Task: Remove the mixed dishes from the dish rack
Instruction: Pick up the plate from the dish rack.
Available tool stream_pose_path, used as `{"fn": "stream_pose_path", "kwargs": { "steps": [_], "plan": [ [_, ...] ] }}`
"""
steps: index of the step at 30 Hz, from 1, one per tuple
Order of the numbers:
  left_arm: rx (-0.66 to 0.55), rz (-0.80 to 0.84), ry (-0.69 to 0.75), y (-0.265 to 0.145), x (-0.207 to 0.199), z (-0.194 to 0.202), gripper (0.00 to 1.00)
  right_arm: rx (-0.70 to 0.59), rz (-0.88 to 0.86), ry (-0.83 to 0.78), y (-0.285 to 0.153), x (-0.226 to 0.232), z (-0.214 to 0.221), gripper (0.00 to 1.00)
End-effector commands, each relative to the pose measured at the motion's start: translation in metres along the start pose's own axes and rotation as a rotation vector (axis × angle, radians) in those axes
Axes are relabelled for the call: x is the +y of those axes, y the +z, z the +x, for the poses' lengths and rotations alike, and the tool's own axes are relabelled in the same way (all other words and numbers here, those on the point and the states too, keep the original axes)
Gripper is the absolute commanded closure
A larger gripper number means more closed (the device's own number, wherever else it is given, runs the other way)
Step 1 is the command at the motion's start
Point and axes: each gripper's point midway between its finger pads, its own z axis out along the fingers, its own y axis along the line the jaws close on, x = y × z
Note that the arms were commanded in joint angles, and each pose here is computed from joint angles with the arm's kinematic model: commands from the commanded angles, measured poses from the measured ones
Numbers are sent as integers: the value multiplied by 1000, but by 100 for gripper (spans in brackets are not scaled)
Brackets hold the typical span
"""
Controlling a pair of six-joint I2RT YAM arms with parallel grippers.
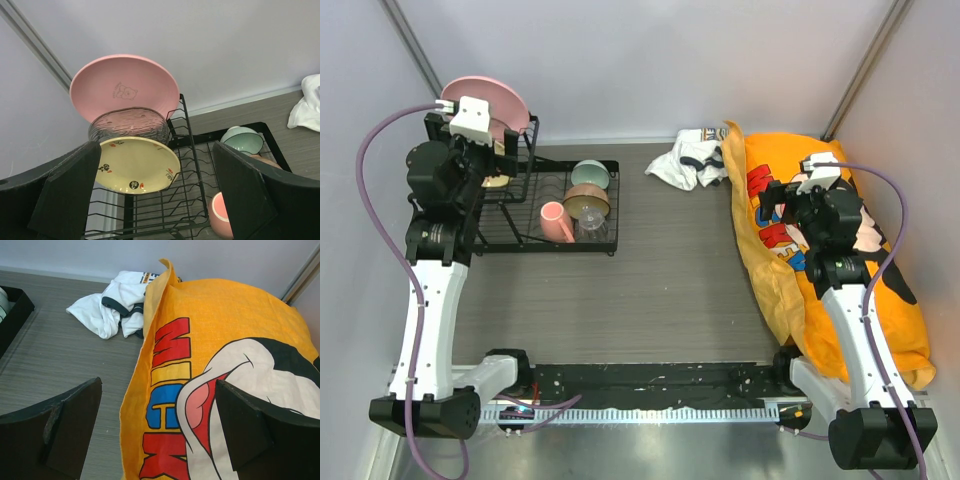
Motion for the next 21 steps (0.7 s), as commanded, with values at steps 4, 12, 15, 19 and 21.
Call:
{"fn": "stream_pose_path", "kwargs": {
  "steps": [4, 12, 15, 19, 21],
  "plan": [
    [-7, -30, 31, 2, 10, -12, 0, -63, -17, -2, -3, 2, -26, 0],
    [20, -67, 53, 10, 20, -14, 0, -66, -26, -3, -5, 4, -26, 0],
    [21, -69, 68, 12, 22, -17, 0, -62, -29, -6, -4, 4, -25, 0],
    [14, -54, 104, 18, 22, -21, 0, -61, -36, -7, -4, 5, -25, 0],
    [11, -44, 121, 25, 22, -26, 0, -56, -36, -11, -3, 5, -24, 0]
  ]
}}
